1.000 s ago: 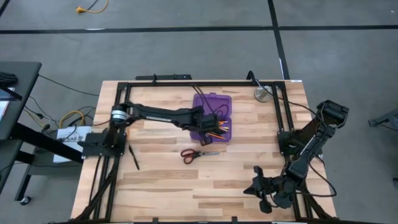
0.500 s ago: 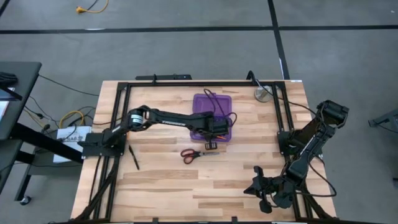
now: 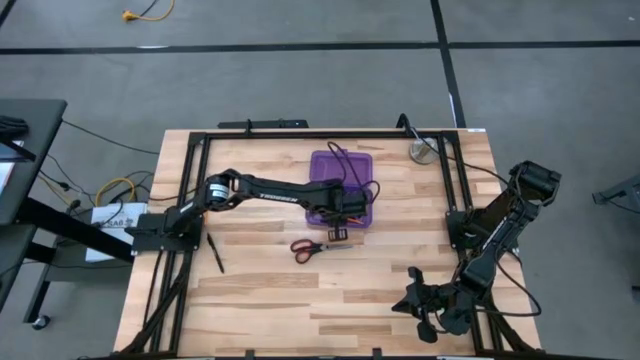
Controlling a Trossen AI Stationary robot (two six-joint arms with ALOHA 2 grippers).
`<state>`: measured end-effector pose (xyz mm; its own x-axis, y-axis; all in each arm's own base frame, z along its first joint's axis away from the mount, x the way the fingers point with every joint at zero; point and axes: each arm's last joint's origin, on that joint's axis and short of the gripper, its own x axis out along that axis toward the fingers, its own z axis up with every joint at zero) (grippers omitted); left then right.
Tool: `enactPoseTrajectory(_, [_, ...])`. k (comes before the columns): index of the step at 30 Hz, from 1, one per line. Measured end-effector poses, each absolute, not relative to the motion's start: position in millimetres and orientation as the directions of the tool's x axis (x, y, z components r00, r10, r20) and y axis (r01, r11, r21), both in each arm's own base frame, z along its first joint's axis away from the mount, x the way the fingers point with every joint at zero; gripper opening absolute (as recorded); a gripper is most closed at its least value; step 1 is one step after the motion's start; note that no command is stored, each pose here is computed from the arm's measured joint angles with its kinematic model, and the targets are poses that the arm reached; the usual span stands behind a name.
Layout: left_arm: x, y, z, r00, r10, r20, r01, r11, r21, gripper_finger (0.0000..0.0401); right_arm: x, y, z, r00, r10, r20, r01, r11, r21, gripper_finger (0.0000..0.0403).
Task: Pick & place school supplies into a supply box
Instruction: Put the bottom black pen into the pencil box, then put the black scissors into the pencil box
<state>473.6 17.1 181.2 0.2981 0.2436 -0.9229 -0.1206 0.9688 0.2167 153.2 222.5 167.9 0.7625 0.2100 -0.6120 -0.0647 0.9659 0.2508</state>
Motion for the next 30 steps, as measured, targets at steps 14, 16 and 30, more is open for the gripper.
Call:
enactPoseTrajectory(14, [457, -25, 236, 0.229, 0.230, -0.946, -0.107, 0.972, 0.211, 0.0173, 153, 222, 168, 0.764, 0.208, -0.611, -0.068, 0.967, 0.245, 0.0000])
enactPoseTrajectory(16, [450, -42, 253, 0.268, 0.227, -0.936, -0.107, 0.973, 0.206, 0.0174, 153, 222, 168, 0.764, 0.208, -0.611, -0.070, 0.968, 0.243, 0.0000])
enactPoseTrajectory(30, [398, -169, 317, 0.545, 0.183, -0.818, -0.049, 0.981, 0.186, 0.0174, 154, 221, 169, 0.797, 0.159, -0.583, -0.035, 0.975, 0.218, 0.0000])
